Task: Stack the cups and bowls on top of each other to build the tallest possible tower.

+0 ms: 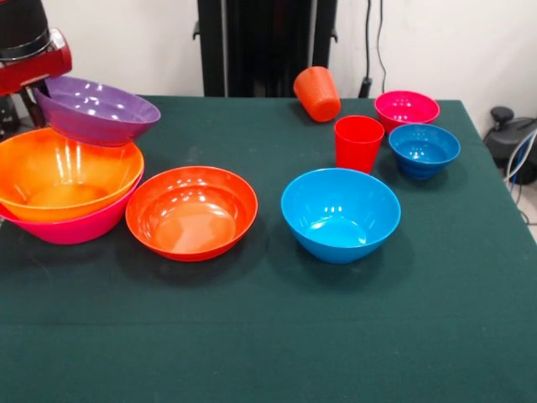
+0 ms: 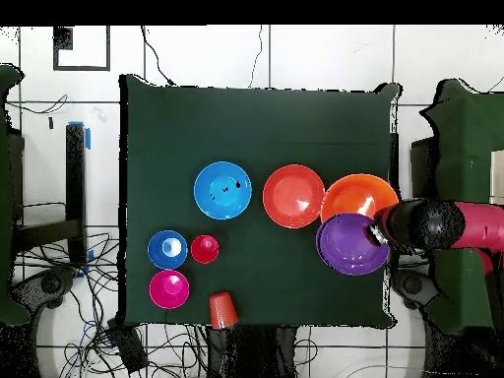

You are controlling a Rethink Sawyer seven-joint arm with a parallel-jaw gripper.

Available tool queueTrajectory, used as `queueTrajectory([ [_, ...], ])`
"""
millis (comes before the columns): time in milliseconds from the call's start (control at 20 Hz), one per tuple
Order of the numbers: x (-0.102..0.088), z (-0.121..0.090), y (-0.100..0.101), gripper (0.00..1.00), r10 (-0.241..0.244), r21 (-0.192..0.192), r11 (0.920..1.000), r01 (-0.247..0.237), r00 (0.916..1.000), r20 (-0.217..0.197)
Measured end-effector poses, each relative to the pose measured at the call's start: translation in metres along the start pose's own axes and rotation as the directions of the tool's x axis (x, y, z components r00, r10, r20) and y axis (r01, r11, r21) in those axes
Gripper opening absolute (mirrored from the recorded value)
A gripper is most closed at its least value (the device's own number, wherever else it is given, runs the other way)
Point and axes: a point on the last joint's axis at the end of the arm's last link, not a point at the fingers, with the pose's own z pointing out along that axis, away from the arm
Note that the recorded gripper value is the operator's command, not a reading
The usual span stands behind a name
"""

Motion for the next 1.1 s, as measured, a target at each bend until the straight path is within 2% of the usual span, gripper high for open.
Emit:
queueTrajectory([
  [450, -0.008, 0.007, -0.009, 0.0, -0.018, -0.019, 0.9996, 0.019, 0.9996, 0.022],
  [500, -0.011, 0.01, -0.01, 0.0, -0.033, -0.037, 0.9987, 0.034, 0.999, 0.029],
  [650, -0.014, 0.014, -0.012, 0.0, -0.052, -0.054, 0.9971, 0.054, 0.9981, 0.032],
  [1000, -0.03, 0.023, -0.017, 0.0, -0.132, -0.107, 0.9852, 0.134, 0.9909, 0.023],
  [1050, -0.035, 0.023, -0.018, 0.0, -0.157, -0.12, 0.9801, 0.158, 0.9874, 0.015],
  [1100, -0.037, 0.023, -0.018, 0.0, -0.165, -0.124, 0.9784, 0.166, 0.9861, 0.013],
])
